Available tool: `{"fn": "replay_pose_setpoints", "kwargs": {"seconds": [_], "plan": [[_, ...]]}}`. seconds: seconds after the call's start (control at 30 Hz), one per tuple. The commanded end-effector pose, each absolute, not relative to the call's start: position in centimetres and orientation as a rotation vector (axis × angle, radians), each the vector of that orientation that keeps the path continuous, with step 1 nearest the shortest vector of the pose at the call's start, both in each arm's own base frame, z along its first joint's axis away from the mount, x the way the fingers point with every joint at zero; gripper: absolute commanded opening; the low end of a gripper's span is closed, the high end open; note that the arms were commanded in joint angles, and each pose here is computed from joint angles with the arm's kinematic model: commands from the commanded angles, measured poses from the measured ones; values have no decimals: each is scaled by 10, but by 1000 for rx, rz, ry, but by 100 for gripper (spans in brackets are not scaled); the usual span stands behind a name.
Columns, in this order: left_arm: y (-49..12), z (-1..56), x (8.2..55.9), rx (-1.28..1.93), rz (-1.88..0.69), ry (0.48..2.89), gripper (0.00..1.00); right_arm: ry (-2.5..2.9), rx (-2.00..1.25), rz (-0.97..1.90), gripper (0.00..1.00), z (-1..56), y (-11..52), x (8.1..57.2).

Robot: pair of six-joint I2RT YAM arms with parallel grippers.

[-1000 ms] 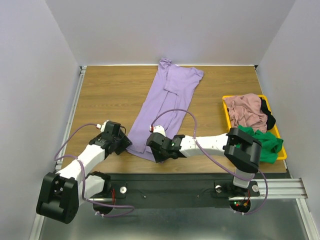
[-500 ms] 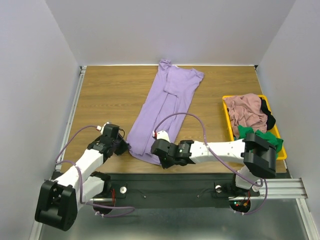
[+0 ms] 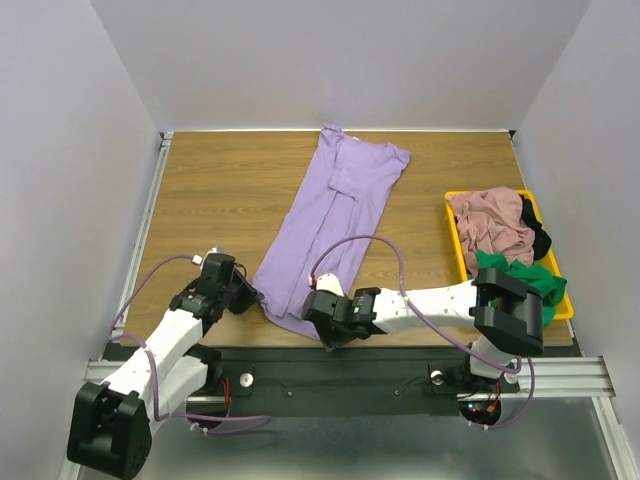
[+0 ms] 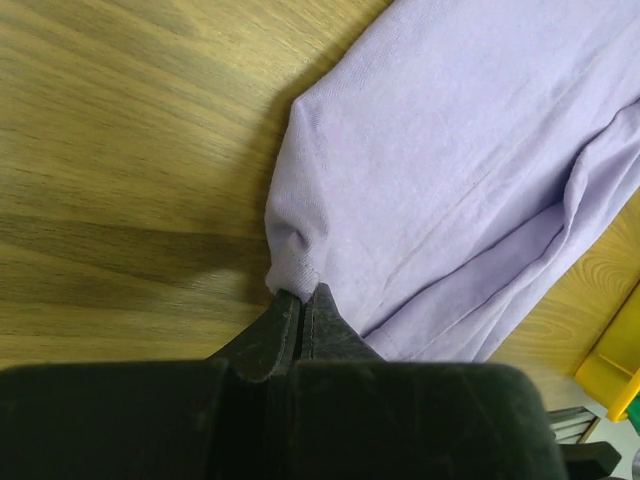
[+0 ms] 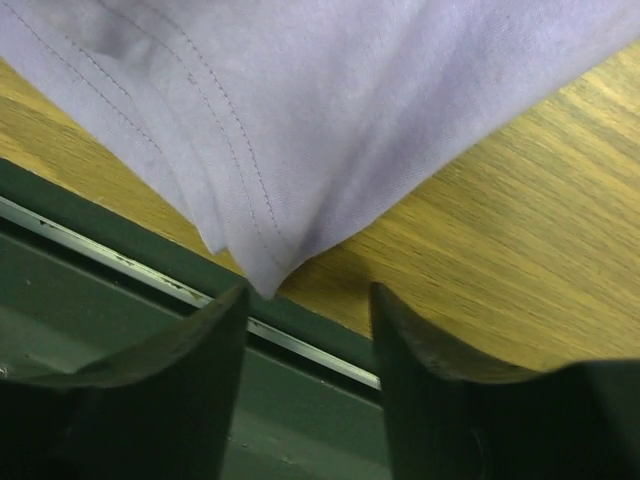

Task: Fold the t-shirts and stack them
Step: Fold the tshirt

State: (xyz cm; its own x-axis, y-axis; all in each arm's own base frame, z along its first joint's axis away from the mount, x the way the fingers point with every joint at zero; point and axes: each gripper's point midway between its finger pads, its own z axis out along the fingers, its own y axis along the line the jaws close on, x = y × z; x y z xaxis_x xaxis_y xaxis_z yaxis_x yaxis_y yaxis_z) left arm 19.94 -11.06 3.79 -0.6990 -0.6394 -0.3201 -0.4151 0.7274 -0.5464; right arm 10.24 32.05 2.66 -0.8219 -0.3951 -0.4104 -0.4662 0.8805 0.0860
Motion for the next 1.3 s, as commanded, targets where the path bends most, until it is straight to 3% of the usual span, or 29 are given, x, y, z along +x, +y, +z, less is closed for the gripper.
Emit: {"fn": "replay_pose_setpoints", "kwargs": {"seconds": [0.0,0.2,0.7,0.77,0.83,0.9,1.03,1.1,1.27], "plan": [[-113,41,198,-790,-629,2422,0,2576,-675,274,60,47,332,110],[-113,41,197,-795,-631,2415,0,2442,-914,246,71,57,345,106],[-111,44,199,-800,-621,2405,0,2428,-994,36,71,12,351,124],[-111,45,201,-793,-619,2401,0,2421,-977,-5,63,9,347,130],[-112,48,203,-784,-620,2395,0,2418,-960,-19,42,9,345,135],[-112,53,207,-773,-623,2382,0,2405,-937,-25,29,13,344,141],[-115,68,218,-741,-637,2347,0,2371,-878,-9,12,32,345,153],[-118,78,224,-717,-651,2336,0,2355,-844,15,5,45,345,159],[-126,99,243,-682,-680,2299,0,2342,-743,33,3,65,334,180]]}}
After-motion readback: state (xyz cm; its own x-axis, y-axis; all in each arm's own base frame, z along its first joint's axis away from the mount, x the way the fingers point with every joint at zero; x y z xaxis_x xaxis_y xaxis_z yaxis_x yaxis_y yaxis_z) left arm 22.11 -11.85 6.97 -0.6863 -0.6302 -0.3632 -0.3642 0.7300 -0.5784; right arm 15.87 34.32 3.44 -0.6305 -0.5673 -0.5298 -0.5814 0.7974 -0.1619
